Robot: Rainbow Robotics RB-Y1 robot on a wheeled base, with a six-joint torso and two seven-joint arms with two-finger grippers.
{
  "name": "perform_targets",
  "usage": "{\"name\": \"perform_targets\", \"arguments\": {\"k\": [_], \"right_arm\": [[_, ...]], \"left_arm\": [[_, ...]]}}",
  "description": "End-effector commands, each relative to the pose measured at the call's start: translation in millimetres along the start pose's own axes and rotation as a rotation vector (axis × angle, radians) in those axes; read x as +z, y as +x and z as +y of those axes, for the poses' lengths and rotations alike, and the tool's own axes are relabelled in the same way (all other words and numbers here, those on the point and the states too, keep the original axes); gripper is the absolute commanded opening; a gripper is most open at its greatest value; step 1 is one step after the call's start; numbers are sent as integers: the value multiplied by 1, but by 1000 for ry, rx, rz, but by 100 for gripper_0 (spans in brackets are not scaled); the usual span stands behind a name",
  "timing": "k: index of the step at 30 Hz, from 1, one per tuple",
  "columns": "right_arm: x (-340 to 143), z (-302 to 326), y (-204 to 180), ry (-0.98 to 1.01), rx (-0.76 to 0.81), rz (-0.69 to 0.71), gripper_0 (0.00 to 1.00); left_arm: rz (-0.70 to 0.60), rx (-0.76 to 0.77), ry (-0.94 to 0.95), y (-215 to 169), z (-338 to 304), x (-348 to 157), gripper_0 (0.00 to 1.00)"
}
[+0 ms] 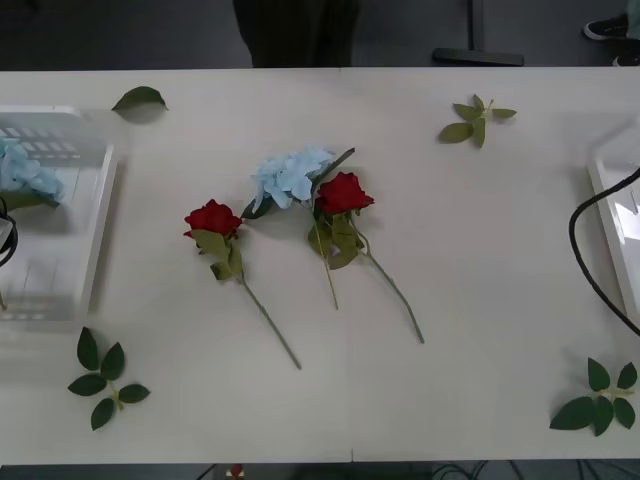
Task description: Place the red flowers into the right box and the blue flowers into the left box. If a person shows an open palm, hand one flower to the person first, then continue sorting.
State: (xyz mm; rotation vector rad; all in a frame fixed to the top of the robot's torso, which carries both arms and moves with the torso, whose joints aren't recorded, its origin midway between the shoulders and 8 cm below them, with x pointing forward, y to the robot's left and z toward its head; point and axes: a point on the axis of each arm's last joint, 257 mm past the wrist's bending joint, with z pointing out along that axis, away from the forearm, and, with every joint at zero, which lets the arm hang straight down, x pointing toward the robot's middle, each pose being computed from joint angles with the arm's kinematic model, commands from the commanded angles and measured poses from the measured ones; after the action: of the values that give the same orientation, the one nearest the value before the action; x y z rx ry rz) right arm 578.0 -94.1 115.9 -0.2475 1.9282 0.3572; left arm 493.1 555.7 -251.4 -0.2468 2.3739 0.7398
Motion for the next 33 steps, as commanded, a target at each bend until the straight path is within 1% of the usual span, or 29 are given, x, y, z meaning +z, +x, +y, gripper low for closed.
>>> {"name": "perform_targets", "arguments": {"k": [1,2,3,4,5,6,7,8,14,15,18,22,23,27,31,33], "right_arm": [[-26,16,32,-73,6,113,95],[-28,18,43,-81,5,145,94],[-31,19,62,-91,1,202,94],[-32,19,72,-94,1,229,94],[-36,22,94,-111,5,293,95],[-37,23,103,-116,4,313,95],[-40,25,121,-133,9,357,95],[-41,26,127,-141,11,374,95],[-54,32,200,-175,24,536,94],[-54,30,212,-167,23,566,95],[-49,29,253,-144,9,646,94],[-35,31,300,-87,-12,696,94],[-33,31,306,-77,-18,701,95],[-19,33,346,-17,-57,727,95],[-5,27,370,28,-69,738,95],[6,21,379,52,-79,732,94]], "left_arm": [[-32,18,4,-16,-2,-7,94],[-32,18,4,-16,-2,-7,100],[-32,18,4,-16,-2,-7,100],[-32,18,4,-16,-2,-7,100],[-32,18,4,-16,-2,-7,100],[-32,18,4,-16,-2,-7,100],[-32,18,4,-16,-2,-7,100],[-32,18,4,-16,-2,-7,100],[-32,18,4,-16,-2,-7,100],[-11,19,9,-5,-5,-4,100],[-4,11,1,-4,-2,-4,100],[24,-12,16,-3,-4,-10,100],[29,-18,24,-3,-6,-12,100],[118,-70,96,1,-20,-33,100],[177,-110,204,1,-47,-63,100],[207,-156,273,0,-66,-81,100]]}}
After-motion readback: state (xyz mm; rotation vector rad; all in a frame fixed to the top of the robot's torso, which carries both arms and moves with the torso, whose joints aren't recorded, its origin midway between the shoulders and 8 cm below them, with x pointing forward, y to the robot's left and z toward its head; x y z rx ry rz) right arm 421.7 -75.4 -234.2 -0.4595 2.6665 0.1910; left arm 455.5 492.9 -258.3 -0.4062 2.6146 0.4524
